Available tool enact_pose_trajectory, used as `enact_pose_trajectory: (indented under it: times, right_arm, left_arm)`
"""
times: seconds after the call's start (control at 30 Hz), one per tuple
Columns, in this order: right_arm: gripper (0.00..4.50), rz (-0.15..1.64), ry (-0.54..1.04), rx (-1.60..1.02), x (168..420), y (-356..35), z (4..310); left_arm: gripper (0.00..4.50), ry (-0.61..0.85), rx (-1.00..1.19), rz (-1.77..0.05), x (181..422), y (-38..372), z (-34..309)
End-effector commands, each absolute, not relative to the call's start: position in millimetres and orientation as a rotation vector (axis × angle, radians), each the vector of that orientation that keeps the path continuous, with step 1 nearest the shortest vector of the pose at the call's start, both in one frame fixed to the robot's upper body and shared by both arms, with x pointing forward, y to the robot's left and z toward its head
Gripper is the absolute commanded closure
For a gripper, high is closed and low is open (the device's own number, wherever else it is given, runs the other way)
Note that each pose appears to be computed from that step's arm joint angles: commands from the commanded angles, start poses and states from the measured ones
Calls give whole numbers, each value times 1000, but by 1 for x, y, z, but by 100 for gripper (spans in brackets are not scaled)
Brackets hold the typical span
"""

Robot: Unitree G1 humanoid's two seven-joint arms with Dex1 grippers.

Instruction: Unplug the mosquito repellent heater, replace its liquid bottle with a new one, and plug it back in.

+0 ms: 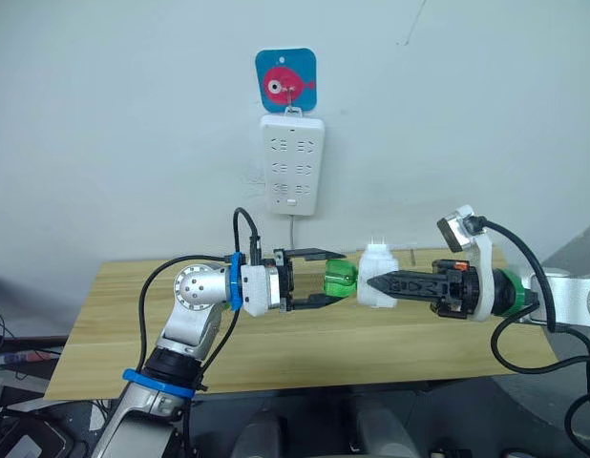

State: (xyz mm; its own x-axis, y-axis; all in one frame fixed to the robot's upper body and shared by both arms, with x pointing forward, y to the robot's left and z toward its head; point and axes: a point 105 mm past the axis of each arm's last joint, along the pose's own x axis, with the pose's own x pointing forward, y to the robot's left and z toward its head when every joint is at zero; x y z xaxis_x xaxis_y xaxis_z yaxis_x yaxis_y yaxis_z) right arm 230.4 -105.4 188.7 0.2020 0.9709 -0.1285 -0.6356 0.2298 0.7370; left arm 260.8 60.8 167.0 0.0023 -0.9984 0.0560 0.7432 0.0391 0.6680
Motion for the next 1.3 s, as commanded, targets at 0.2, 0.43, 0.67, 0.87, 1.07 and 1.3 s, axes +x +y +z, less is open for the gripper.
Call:
enact_pose_trajectory:
  times: [0.2,0.43,0.67,0.87,1.07,1.3]
  right_arm:
    - [153,1276,652,515,216,-101,200]
    - [153,1293,648,479,212,-98,202]
    - [153,1274,622,536,218,-100,202]
    - [153,1243,616,571,224,-106,202]
    - [153,1237,625,571,224,-107,200]
    - [153,1248,634,565,223,-104,199]
  left_arm:
    - [230,59,244,-1675,252,69,181]
    - [230,442,-86,-1741,245,72,201]
    - [127,-3,249,-1668,257,77,189]
    - [10,-492,595,-1488,255,96,168]
    - [10,-735,638,-1365,250,87,178]
    - [10,-806,627,-1396,245,69,180]
